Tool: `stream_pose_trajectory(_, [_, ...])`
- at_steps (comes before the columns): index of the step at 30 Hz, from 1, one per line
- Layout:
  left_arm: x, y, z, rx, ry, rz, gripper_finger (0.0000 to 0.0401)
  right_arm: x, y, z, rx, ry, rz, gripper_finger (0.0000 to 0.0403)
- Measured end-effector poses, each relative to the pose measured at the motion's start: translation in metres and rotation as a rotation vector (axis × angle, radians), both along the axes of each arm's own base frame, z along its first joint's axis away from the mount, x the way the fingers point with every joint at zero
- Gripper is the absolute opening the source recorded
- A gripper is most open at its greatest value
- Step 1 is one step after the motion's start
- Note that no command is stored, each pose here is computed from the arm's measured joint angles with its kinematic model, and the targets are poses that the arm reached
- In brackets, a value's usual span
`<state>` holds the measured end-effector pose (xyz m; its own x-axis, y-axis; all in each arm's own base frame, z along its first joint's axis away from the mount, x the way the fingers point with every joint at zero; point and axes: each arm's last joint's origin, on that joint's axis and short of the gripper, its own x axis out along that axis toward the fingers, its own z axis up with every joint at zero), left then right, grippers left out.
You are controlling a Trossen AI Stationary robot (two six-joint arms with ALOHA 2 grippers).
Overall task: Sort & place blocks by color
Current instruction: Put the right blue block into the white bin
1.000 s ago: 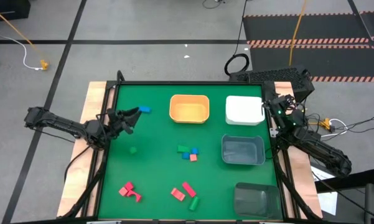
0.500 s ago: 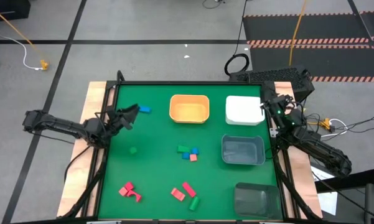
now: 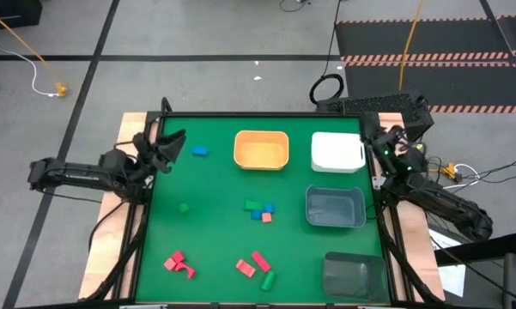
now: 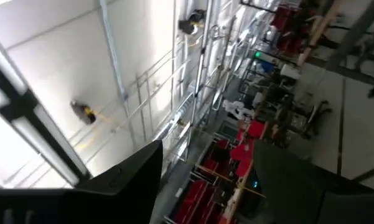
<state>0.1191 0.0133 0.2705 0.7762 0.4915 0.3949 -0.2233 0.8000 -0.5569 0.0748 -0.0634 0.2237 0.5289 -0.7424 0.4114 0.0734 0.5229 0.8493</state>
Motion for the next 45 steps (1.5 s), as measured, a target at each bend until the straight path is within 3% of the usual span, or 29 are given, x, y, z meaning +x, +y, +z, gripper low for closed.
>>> stream_pose_trajectory(8, [0.006, 0.002, 0.024, -0.043, -0.082, -0.054, 0.0241, 0.026, -0.009, 0.047, -0.157, 0.214, 0.158, 0.0242])
stream_pose_trajectory(12, [0.013, 0.006, 0.025, -0.153, -0.177, -0.037, 0.0241, 0.044, -0.02, 0.06, -0.15, 0.291, 0.135, 0.0242])
stream_pose_trajectory(15, [0.02, 0.009, 0.023, -0.144, -0.165, -0.017, 0.0241, 0.056, -0.028, 0.063, -0.142, 0.354, 0.086, 0.0242])
stream_pose_trajectory(25, [0.035, 0.012, 0.013, -0.128, -0.089, -0.063, 0.0241, 0.087, -0.028, 0.071, -0.113, 0.07, 0.313, 0.0242])
stream_pose_trajectory(31, [0.035, 0.011, 0.02, -0.109, -0.093, -0.062, 0.0241, 0.115, -0.013, 0.072, -0.176, 0.154, 0.438, 0.0242])
stream_pose_trajectory(37, [0.038, 0.011, 0.046, -0.024, -0.022, -0.041, 0.0241, 0.133, -0.002, 0.091, -0.384, 0.218, 0.439, 0.0242])
stream_pose_trajectory(41, [0.039, 0.011, 0.065, 0.034, 0.035, -0.013, 0.0241, 0.129, 0.0, 0.098, -0.405, 0.116, 0.455, 0.0242])
stream_pose_trajectory(45, [0.037, 0.009, 0.082, 0.056, 0.067, -0.012, 0.0241, 0.127, -0.002, 0.099, -0.389, 0.113, 0.399, 0.0242])
